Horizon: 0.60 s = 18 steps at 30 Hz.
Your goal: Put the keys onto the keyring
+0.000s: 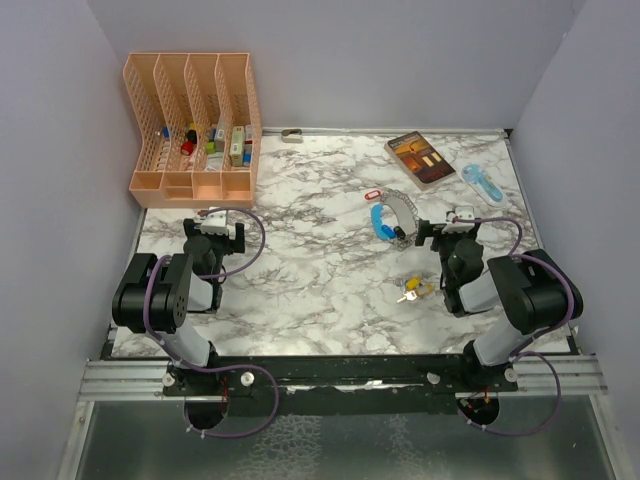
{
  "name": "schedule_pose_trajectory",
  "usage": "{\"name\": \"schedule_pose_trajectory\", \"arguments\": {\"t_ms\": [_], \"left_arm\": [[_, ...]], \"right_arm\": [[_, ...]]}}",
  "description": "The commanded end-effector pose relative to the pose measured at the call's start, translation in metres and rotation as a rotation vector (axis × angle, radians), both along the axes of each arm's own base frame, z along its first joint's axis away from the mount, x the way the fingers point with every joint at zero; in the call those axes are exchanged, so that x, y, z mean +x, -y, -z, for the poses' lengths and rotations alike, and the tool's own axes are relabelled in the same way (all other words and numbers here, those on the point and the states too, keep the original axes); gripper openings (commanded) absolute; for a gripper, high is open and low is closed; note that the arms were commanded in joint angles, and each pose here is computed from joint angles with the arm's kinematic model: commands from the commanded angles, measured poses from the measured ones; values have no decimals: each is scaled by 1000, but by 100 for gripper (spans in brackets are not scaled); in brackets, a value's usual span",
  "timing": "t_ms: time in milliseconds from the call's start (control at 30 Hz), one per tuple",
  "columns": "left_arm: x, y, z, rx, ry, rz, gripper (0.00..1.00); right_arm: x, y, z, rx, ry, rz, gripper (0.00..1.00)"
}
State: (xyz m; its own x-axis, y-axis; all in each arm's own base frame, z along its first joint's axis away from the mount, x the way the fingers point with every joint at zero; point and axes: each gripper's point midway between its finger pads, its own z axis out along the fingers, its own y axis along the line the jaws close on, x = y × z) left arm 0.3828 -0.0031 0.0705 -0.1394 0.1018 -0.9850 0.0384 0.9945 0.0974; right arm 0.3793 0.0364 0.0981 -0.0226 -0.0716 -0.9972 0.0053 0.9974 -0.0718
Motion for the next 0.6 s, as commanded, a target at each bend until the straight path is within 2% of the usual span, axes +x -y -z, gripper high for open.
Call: {"name": "schedule_pose_trajectory", "arguments": {"t_ms": [0,67,300,400,467,567], "left_arm": [[3,-3,-9,-9,35,-13,99],[2,-3,-8,-10,32,-11,99],[3,-3,-8,-9,34,-13,99],[2,-3,-8,-9,34,-14,99],[3,-3,-8,-10,35,-13,99],[2,-3,-8,-9,34,-14,99]], "right_arm": [[2,0,-4,9,17,-2,100],[2,0,-4,9,17,-1,99],[2,-2,-11,-4,32,-17,88],[18,-11,-36,-44,17,-53,85],[28,-14,-32,-74,-143,-64,83],[43,-12,-45,-55,-234,-25,82]]}}
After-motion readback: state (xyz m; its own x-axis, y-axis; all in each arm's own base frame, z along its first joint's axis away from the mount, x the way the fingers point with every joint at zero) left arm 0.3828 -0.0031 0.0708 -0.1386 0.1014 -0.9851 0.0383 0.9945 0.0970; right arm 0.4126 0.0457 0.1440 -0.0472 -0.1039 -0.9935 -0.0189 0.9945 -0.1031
